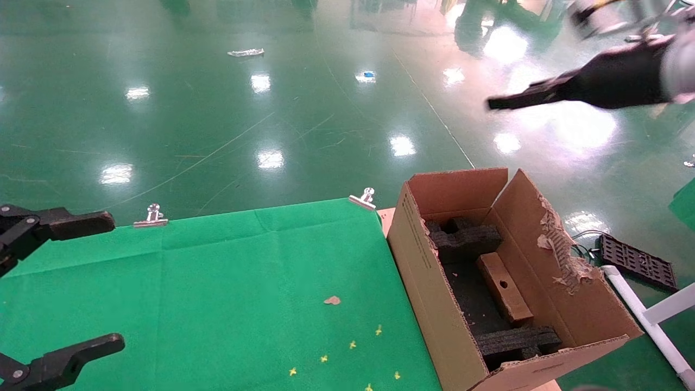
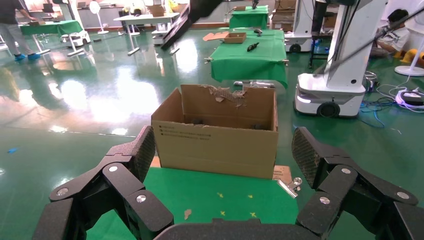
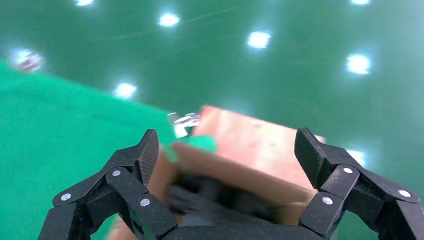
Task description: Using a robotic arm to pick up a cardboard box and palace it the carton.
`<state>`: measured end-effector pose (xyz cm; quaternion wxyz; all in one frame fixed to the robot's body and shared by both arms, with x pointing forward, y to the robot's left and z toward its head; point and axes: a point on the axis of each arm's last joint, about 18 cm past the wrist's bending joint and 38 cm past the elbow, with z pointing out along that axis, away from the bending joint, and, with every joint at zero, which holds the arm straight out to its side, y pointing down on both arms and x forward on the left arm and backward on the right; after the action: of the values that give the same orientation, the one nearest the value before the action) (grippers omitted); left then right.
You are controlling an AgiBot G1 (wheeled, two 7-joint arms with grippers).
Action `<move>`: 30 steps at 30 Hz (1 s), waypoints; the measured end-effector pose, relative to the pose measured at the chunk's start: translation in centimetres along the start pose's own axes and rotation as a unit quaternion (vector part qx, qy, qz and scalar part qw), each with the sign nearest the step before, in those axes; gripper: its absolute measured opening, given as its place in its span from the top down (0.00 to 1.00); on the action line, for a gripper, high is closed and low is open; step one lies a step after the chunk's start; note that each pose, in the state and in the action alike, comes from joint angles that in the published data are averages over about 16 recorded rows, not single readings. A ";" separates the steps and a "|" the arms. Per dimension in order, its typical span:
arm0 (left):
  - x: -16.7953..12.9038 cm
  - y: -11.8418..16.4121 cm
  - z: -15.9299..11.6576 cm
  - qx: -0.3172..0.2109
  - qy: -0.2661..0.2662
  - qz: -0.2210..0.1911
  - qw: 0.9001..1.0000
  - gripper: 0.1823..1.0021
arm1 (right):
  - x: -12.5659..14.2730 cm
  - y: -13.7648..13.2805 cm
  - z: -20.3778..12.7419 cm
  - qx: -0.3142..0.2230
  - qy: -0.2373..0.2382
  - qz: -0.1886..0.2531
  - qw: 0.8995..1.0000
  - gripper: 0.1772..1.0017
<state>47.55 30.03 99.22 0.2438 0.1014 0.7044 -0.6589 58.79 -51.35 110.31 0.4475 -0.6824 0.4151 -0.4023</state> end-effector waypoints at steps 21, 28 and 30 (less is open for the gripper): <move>0.0 0.0 0.0 0.000 0.000 0.000 1.000 0.00 | -12.0 2.3 5.6 0.084 -0.230 -0.083 0.966 0.00; 0.0 0.0 0.0 0.000 0.000 0.000 1.000 0.00 | -15.5 3.2 5.4 0.121 -0.289 -0.107 0.943 0.00; 0.0 0.0 0.0 0.000 0.000 0.000 1.000 0.00 | -16.4 3.4 5.2 0.133 -0.304 -0.114 0.936 0.00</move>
<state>47.55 30.03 99.22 0.2438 0.1015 0.7044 -0.6589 57.47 -35.61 102.72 0.5899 -0.7494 0.1214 -0.2750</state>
